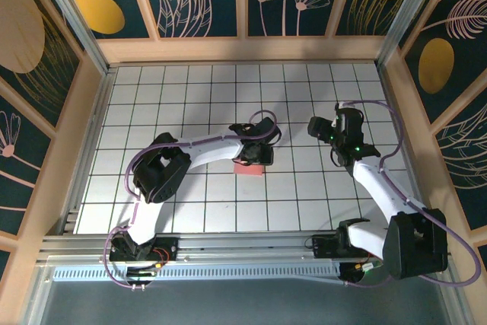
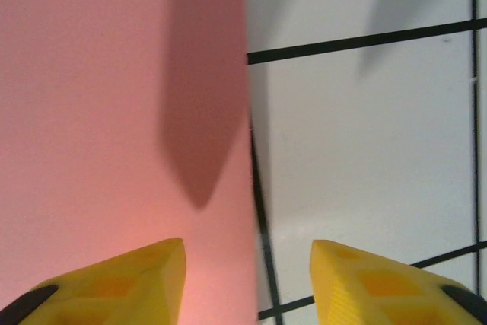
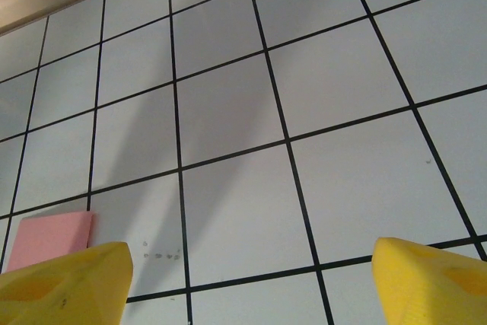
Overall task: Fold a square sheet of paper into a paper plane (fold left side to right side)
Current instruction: Turn over the paper at the center of the table, then third fold the triangle at the center of the table.
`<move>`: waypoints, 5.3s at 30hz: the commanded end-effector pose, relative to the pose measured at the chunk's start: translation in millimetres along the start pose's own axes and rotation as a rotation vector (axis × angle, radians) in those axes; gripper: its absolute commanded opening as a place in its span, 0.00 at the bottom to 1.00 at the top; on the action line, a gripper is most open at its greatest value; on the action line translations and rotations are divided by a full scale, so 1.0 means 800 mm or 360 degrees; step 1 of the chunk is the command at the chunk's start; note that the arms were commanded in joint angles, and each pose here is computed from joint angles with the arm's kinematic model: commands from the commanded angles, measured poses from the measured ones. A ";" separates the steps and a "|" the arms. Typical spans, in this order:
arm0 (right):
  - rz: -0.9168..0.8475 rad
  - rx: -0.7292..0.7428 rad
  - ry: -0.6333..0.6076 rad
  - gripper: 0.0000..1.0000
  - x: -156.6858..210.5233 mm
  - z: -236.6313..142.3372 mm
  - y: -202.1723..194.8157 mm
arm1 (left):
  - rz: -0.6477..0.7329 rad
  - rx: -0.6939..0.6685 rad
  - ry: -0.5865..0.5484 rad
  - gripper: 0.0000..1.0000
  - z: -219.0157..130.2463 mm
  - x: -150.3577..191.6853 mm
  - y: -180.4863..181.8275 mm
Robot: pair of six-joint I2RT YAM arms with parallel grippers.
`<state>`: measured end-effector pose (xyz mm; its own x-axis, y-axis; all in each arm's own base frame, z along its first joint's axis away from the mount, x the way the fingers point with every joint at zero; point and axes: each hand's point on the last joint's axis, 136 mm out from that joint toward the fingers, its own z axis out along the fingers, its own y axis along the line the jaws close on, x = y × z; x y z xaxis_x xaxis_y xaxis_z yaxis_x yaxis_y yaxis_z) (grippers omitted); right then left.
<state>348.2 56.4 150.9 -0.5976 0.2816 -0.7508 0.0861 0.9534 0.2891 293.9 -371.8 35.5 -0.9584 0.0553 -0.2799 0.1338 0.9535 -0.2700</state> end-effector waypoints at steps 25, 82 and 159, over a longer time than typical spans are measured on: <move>0.0170 -0.0776 0.0680 0.55 0.090 0.037 0.137 | -0.0605 0.0533 -0.0936 0.72 -0.169 -0.137 0.173; -0.0191 -0.0740 0.1188 0.00 0.242 0.108 0.162 | -0.0393 0.0655 -0.0062 0.45 -0.015 -0.012 0.101; -0.1554 -0.0616 -0.0042 0.50 0.251 -0.009 0.278 | -0.0697 0.0829 0.0006 0.00 -0.043 0.000 0.086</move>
<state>234.7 310.4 55.3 -0.2875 -0.6103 -0.7382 -0.6962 0.6624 -0.2765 299.2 -296.8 43.1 -0.9511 -0.3059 -0.0422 -0.1673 0.6253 -0.7622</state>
